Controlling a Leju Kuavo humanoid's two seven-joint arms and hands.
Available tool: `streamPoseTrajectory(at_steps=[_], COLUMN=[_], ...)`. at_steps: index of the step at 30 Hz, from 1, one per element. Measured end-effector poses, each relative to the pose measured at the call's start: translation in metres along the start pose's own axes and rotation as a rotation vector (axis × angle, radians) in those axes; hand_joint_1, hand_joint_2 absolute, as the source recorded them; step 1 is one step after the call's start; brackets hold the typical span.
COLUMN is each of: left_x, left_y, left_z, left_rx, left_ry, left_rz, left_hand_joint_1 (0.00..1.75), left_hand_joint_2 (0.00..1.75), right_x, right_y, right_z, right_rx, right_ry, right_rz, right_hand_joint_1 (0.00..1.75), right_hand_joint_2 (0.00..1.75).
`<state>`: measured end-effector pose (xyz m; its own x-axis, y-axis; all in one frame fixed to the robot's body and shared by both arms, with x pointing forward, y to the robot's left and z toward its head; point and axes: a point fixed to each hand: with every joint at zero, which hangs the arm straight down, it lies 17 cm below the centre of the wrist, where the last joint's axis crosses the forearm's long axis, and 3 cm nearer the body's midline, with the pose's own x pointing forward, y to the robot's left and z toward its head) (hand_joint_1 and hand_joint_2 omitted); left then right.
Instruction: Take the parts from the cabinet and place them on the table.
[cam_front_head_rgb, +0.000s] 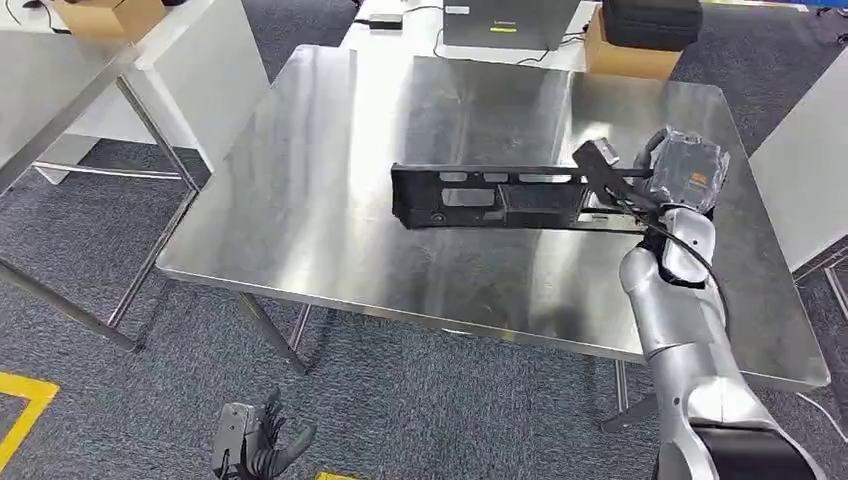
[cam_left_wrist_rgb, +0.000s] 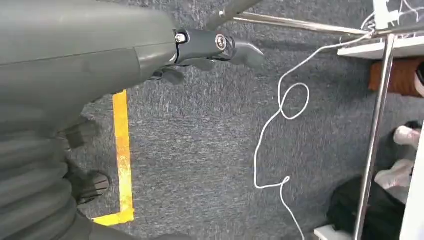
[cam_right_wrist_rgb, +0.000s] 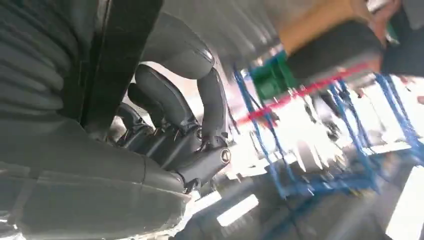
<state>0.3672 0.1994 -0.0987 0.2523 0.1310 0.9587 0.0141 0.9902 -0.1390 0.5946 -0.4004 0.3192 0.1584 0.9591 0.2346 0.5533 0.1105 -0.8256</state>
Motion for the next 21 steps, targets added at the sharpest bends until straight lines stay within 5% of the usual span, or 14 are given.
streamPoseTrajectory(at_steps=[16, 17, 21], left_x=[-0.001, -0.001, -0.003], left_y=[-0.013, -0.014, -0.016], left_z=[-0.002, -0.001, 0.0], left_rx=[-0.053, -0.055, -0.065], left_ry=[0.023, 0.025, 0.037], left_rz=[0.03, 0.03, 0.047], left_hand_joint_1=[0.0, 0.0, 0.0], left_hand_joint_2=[1.75, 1.75, 1.75], right_x=[-0.03, -0.03, -0.027], right_y=[0.001, -0.003, -0.009], right_z=[-0.015, -0.016, -0.019], right_rx=[0.004, -0.008, -0.035], right_ry=[0.06, 0.058, 0.05], right_rz=[-0.036, -0.034, -0.014], right_hand_joint_1=[1.75, 0.0, 0.0], right_hand_joint_2=[1.75, 1.75, 1.75])
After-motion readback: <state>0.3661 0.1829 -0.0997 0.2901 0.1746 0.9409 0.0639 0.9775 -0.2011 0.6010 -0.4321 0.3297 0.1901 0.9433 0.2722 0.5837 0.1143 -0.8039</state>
